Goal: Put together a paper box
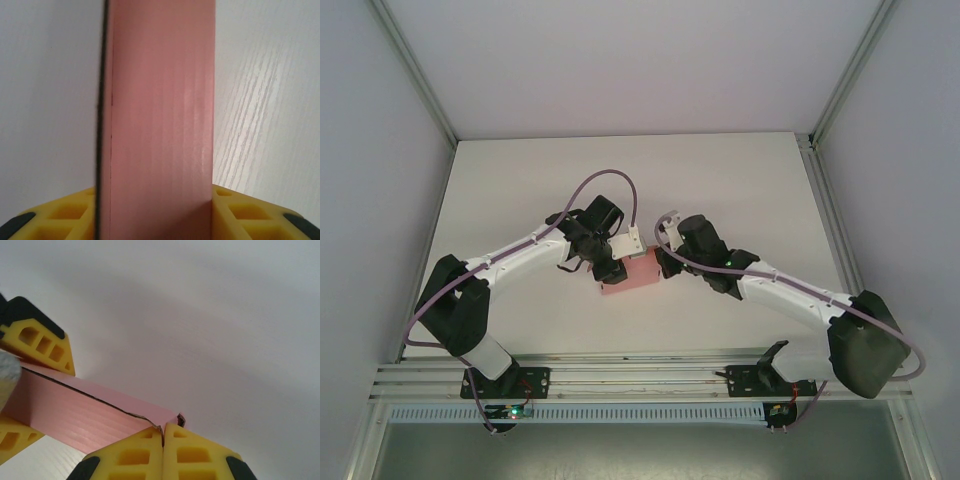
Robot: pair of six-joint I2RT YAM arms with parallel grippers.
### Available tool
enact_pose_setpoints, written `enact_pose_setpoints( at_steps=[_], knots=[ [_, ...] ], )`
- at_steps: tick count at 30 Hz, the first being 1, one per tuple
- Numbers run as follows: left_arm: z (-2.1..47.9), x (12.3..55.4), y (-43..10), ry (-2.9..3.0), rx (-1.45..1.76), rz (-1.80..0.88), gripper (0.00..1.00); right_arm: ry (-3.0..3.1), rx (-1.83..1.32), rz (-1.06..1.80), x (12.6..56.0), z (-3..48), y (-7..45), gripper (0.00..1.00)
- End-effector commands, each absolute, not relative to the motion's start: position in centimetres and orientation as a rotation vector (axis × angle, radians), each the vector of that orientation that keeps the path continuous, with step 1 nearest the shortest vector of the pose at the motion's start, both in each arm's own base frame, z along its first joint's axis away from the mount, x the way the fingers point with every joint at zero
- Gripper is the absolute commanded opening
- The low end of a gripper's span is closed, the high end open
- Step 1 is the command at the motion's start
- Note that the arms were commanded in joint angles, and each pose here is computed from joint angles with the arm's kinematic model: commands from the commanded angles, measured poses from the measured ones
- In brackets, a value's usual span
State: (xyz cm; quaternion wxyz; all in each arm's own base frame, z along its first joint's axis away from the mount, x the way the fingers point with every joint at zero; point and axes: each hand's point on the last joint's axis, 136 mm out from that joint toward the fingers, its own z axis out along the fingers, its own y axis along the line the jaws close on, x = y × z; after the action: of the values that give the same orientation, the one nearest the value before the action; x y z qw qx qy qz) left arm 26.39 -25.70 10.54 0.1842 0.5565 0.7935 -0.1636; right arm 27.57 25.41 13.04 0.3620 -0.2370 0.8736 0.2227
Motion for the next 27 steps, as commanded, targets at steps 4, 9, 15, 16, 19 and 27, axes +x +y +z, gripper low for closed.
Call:
enact_pose_setpoints(
  at_steps=[4, 9, 15, 16, 19, 27],
  knots=[
    [13.0, 27.6, -26.8, 2.165, 1.487, -0.483, 0.52, 2.428, -0.665, 0.55, 22.7, 7.4, 24.0, 0.0],
    [14.3, 27.7, -27.2, 2.16, 1.465, -0.5, 0.53, 2.415, -0.618, 0.505, 23.2, 7.8, 23.7, 0.0],
    [16.2, 28.0, -27.4, 2.141, 1.396, -0.516, 0.61, 2.445, -0.592, 0.404, 24.0, 7.3, 23.4, 0.0],
    [16.5, 28.1, -27.3, 2.139, 1.381, -0.51, 0.63, 2.452, -0.58, 0.384, 24.2, 7.1, 23.2, 0.0],
    [17.9, 29.0, -26.7, 2.147, 1.282, -0.456, 0.7, 2.466, -0.558, 0.366, 24.4, 6.9, 23.3, 0.0],
    [19.9, 29.0, -21.1, 2.385, 0.817, -0.255, 0.68, 2.49, -0.535, 0.288, 24.7, 7.8, 24.0, 0.0]
  ],
)
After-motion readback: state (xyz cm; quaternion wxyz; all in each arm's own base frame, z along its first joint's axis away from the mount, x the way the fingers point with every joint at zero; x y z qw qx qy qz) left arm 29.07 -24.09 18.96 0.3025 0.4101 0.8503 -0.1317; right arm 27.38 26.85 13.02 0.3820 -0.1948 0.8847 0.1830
